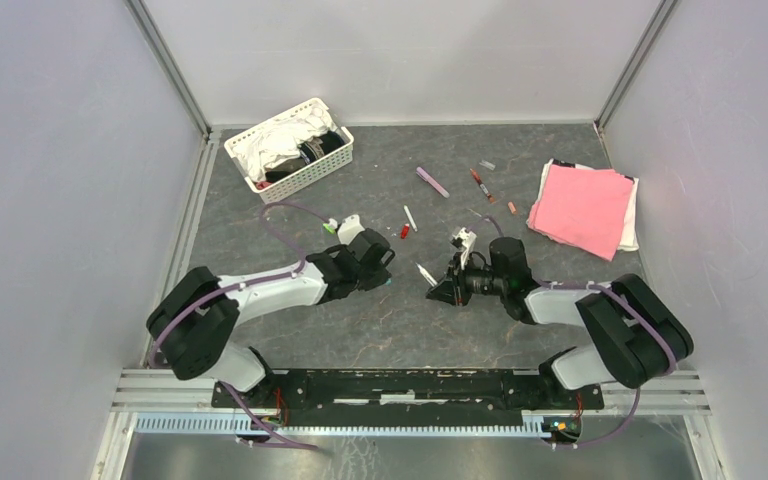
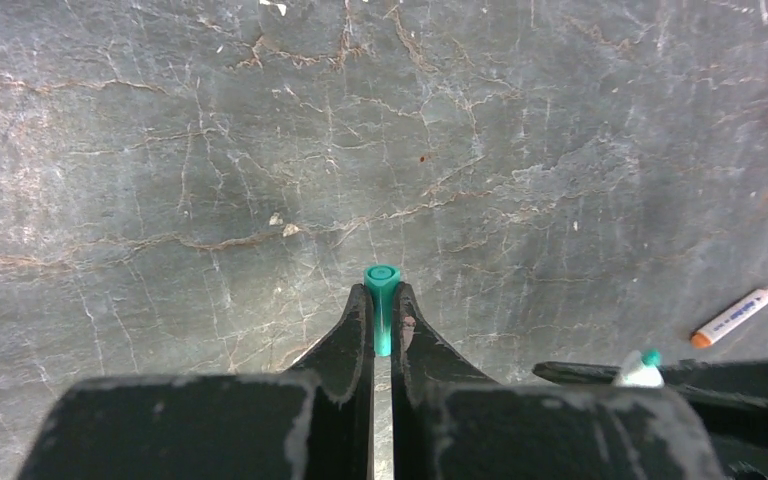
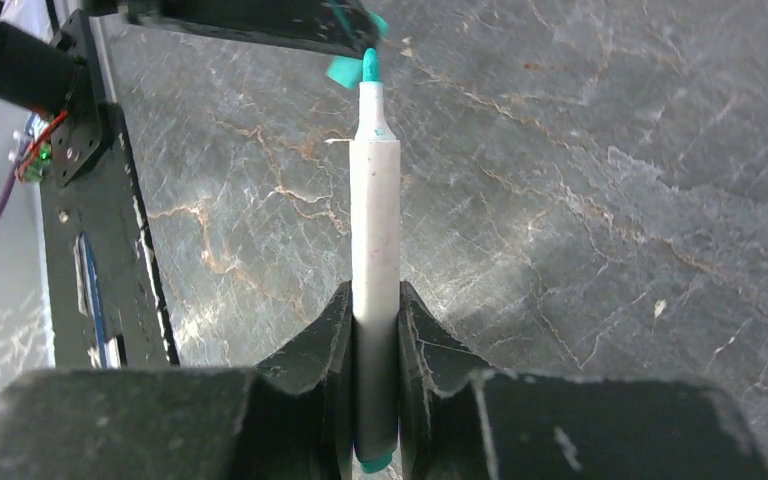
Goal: Insert the pens into the pen caps
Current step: Insert the pen cap onto the pen.
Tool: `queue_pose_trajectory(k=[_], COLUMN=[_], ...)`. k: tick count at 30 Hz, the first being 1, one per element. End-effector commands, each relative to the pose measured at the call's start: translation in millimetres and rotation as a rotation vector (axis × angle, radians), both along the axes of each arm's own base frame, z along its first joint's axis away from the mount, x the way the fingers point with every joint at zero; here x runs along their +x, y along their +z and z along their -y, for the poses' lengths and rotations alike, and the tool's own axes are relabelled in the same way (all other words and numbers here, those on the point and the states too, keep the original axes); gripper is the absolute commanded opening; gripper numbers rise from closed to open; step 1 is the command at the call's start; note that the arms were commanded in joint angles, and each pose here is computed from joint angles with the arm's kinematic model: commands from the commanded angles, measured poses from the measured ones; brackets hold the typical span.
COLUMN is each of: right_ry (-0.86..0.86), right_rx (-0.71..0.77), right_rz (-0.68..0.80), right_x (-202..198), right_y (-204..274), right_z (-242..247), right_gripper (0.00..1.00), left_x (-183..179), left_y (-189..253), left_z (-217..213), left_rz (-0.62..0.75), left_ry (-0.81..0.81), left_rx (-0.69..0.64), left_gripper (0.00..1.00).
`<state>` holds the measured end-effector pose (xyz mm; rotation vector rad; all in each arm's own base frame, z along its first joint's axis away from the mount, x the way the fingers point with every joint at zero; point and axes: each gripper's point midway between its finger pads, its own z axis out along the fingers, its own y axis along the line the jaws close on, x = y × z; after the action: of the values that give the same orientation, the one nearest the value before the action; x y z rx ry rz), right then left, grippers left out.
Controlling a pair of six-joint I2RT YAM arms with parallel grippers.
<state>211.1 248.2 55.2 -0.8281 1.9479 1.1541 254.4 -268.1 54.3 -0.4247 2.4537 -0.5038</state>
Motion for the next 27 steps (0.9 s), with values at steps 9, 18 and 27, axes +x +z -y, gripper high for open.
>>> queue_pose_trajectory(k=[9,18,27], right_ry=[-0.113,-0.032,-0.015], right_rx=[0.016,0.03,0.021], right_rz=[-0.366,-0.491,-0.557], right_x=[-15,-37,-47], right_y=[-26,-31,-35], right_z=[-30,-54,-62], right_gripper=[0.0,0.0,0.0], left_x=[13,11,12], left_y=[11,-3,-4], left_z=[-4,-5,-7], left_rz=[0.082,0.027,0.01], left_ry=[0.152,0.182,0.211], left_rx=[-0.145,-0.122,-0.13], left_gripper=[0.02,0.02,0.02])
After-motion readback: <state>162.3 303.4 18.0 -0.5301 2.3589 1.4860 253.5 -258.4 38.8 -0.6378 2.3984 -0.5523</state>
